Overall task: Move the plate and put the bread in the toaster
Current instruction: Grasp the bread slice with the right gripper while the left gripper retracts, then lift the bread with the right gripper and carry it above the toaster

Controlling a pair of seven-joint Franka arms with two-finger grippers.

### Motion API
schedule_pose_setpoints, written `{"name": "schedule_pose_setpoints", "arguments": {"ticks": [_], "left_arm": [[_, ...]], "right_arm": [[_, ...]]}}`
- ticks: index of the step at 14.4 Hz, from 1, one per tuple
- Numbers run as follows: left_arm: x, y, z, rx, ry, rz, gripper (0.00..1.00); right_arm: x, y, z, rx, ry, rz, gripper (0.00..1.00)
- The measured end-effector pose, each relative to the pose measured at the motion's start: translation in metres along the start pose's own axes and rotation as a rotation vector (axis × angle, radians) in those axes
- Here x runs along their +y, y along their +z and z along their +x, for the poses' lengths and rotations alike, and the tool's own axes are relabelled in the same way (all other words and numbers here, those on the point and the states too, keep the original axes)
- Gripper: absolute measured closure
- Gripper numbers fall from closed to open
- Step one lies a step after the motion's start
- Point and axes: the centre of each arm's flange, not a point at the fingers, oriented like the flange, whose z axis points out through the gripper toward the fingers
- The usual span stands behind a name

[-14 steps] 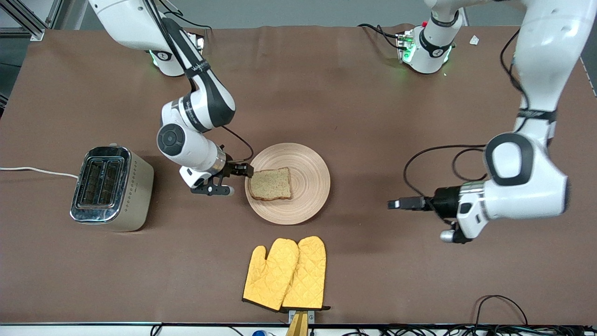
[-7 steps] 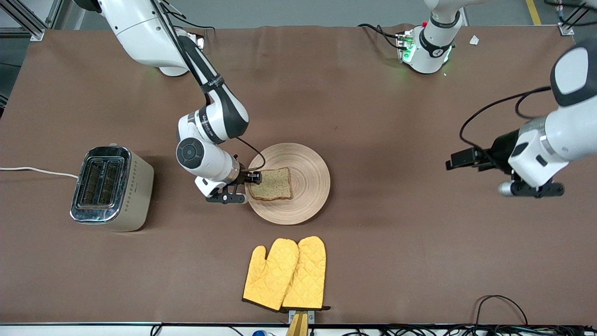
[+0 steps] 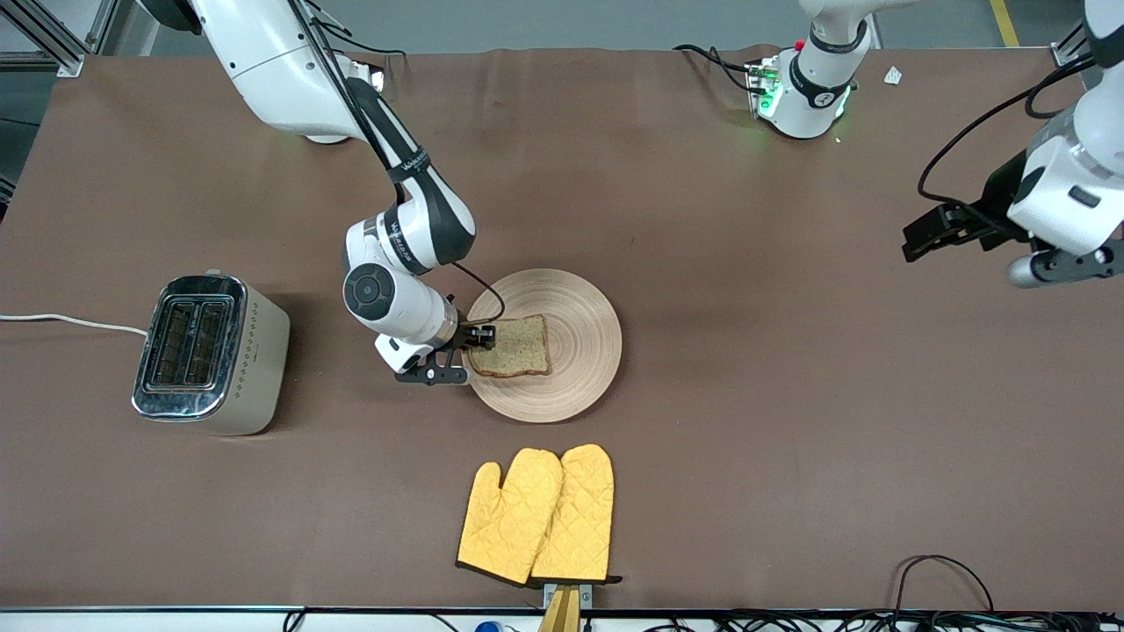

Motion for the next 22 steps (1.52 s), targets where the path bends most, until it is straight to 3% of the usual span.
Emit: {"name": "schedule_pose_setpoints", "arguments": {"ticks": [8,11,14,18,22], "left_arm": [[-0.009,-0.020,0.001,0.070,0.058,0.079,0.00],[-0.012,-0.023,0.002,0.078,0.089,0.095,0.00],[-0.012,-0.024,0.000,0.070,0.100,0.098,0.00],[-0.008,-0.032,-0.010,0.068,0.111,0.114,0.00],[-0.006,-0.033,-0.023,0.047,0.121,0.126,0.00]], "right_arm": [[-0.004,0.008,-0.003,0.003,-0.008,-0.002,0.65],[-0.005,0.008,-0.003,0.006,-0.015,-0.008,0.91],[-0.006,0.009,-0.003,0.016,-0.036,-0.022,0.97],[-0.008,0.006,-0.002,0.018,-0.040,-0.021,0.97],[-0.016,-0.036,0.009,-0.036,-0.040,-0.036,0.97]]}}
